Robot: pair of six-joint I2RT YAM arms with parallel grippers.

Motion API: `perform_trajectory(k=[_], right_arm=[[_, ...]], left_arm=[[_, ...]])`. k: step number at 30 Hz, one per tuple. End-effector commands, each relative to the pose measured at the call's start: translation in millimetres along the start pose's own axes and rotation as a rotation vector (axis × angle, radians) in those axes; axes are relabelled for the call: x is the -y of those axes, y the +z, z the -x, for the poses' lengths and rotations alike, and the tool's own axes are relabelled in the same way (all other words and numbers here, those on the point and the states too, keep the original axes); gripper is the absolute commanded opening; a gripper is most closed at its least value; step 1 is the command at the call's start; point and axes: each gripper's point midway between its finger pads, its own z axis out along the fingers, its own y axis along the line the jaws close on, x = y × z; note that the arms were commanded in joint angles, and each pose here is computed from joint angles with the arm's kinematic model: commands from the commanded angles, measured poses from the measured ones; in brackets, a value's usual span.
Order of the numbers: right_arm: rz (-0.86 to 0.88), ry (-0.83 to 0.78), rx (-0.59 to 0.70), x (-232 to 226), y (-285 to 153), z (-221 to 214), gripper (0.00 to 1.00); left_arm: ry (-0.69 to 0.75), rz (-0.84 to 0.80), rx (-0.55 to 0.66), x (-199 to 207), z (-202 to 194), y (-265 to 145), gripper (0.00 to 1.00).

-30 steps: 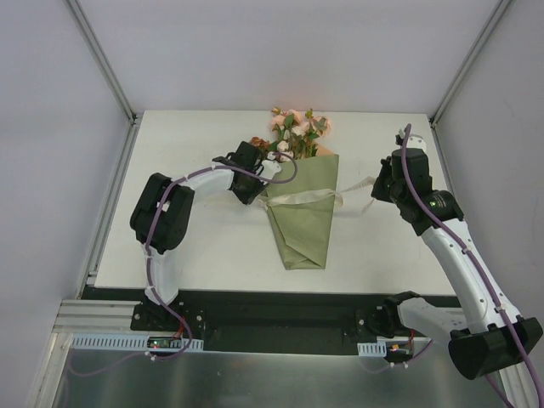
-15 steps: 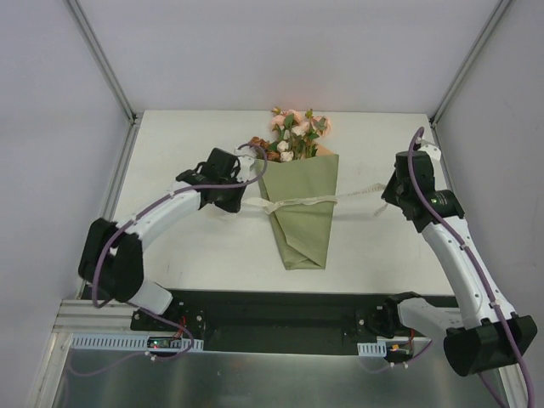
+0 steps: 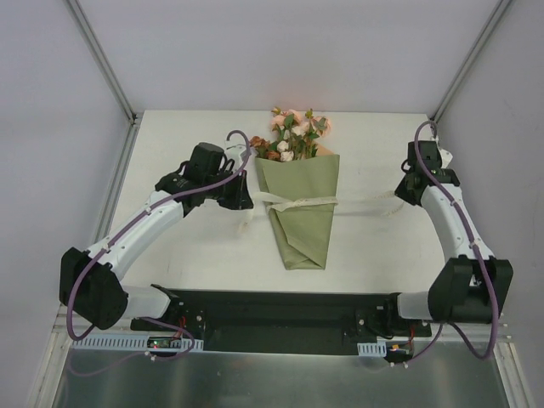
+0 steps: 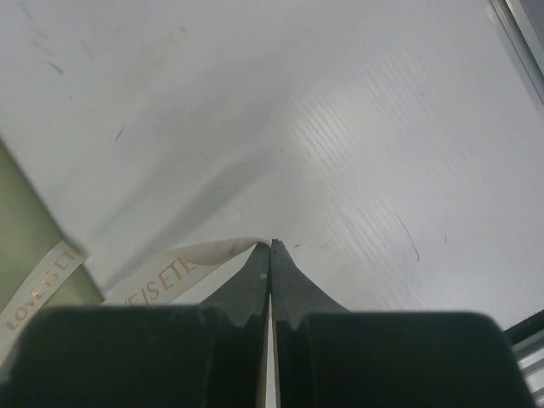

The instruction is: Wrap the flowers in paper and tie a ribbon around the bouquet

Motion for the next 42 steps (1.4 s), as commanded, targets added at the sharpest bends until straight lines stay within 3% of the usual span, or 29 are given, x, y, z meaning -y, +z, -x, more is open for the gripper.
perform_trajectory(k=[1,8,16,18,19,20,21,23,27,29,33,37,42], right_arm=[[-0.025,0.051,-0.056,3,25,9,0.00],[-0.085,0.087,-0.185,6,77,3,0.01],[-0.164,0.114,-0.286,33,115,1,0.03],[-0.145,0.090,-0.313,29,118,-4,0.12],[-0.151,0.090,-0.327,31,119,-9,0.30],[-0.155,0.090,-0.332,32,118,-11,0.41],[-0.151,0.092,-0.334,31,117,-12,0.60],[-0.153,0.102,-0.334,34,108,-16,0.73],[-0.029,0.116,-0.292,11,88,-19,0.83],[0.160,0.149,-0.349,-34,75,-37,0.84],[0.322,0.325,-0.405,-108,73,-48,0.83],[0.276,0.541,-0.537,-146,83,-73,0.79],[0.165,0.663,-0.569,-143,101,-98,0.67]], left_arm=[[-0.064,0.002,0.044,1,5,-11,0.00],[-0.214,0.035,0.055,-30,-2,-21,0.00],[-0.213,-0.176,-0.020,-6,-2,-6,0.00],[-0.222,-0.196,-0.030,-4,-1,-3,0.00],[-0.228,-0.199,-0.037,-4,-2,0,0.00],[-0.227,-0.200,-0.040,-4,-2,1,0.00],[-0.227,-0.201,-0.044,-5,-3,2,0.00],[-0.232,-0.200,-0.053,-6,-6,3,0.00],[-0.238,-0.180,-0.060,-11,-12,6,0.00],[-0.243,-0.166,-0.069,-14,-17,8,0.00],[-0.261,-0.178,-0.087,-14,-19,11,0.00],[-0.268,-0.185,-0.094,-13,-19,12,0.00],[-0.275,-0.178,-0.097,-14,-22,12,0.00]])
